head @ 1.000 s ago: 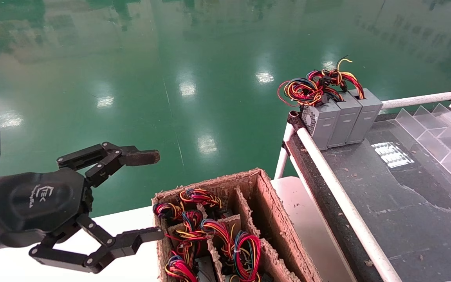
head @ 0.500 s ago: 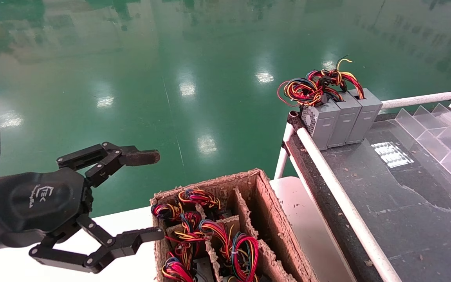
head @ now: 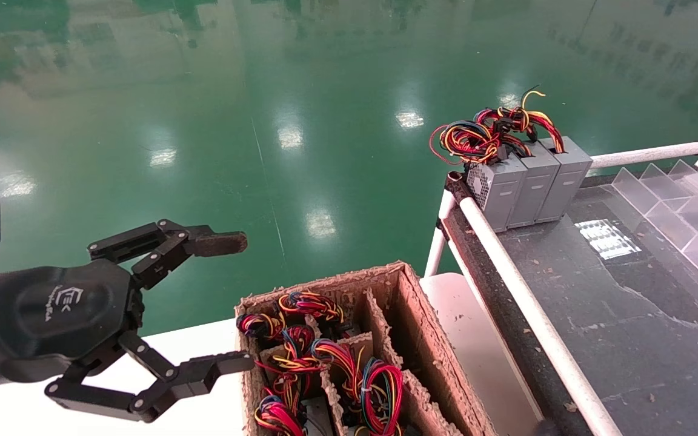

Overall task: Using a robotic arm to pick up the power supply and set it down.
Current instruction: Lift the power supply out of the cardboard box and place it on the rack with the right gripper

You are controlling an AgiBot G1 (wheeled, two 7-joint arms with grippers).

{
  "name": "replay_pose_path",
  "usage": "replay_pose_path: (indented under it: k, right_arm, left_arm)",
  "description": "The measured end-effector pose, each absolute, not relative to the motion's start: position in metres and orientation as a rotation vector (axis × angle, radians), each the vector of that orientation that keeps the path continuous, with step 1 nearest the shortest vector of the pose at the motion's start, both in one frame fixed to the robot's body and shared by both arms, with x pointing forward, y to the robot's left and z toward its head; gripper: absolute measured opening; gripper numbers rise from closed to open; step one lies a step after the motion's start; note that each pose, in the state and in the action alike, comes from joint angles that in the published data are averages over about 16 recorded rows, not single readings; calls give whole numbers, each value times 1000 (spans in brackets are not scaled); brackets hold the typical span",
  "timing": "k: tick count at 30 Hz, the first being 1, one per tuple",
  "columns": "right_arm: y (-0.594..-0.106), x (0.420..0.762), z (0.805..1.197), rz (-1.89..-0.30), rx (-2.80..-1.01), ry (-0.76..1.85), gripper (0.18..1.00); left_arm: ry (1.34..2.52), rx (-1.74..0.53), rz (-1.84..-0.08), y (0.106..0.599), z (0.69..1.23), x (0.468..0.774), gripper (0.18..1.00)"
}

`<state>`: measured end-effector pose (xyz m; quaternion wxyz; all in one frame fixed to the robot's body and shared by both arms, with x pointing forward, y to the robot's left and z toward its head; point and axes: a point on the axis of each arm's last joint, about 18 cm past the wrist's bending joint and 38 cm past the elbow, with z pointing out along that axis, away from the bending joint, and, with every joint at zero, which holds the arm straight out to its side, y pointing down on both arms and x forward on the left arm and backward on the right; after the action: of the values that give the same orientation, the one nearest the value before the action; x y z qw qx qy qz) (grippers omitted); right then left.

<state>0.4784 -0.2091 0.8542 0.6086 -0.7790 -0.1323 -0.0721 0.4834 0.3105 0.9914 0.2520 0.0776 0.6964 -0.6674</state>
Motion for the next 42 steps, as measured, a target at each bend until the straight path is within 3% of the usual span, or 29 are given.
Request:
replay_pose_path:
  k: [21, 32, 42]
  right_arm:
    - [-265, 464, 954, -390, -1492, -333, 261]
    - [-312, 461, 1010, -585, -1383, -329, 260]
    - [-366, 474, 1035, -798, -1360, -254, 259]
  left_arm:
    - [1894, 211, -1815, 310, 991, 483, 1001]
    - [1894, 211, -1815, 310, 991, 483, 1001]
    - [1894, 211, -1815, 310, 991, 483, 1001]
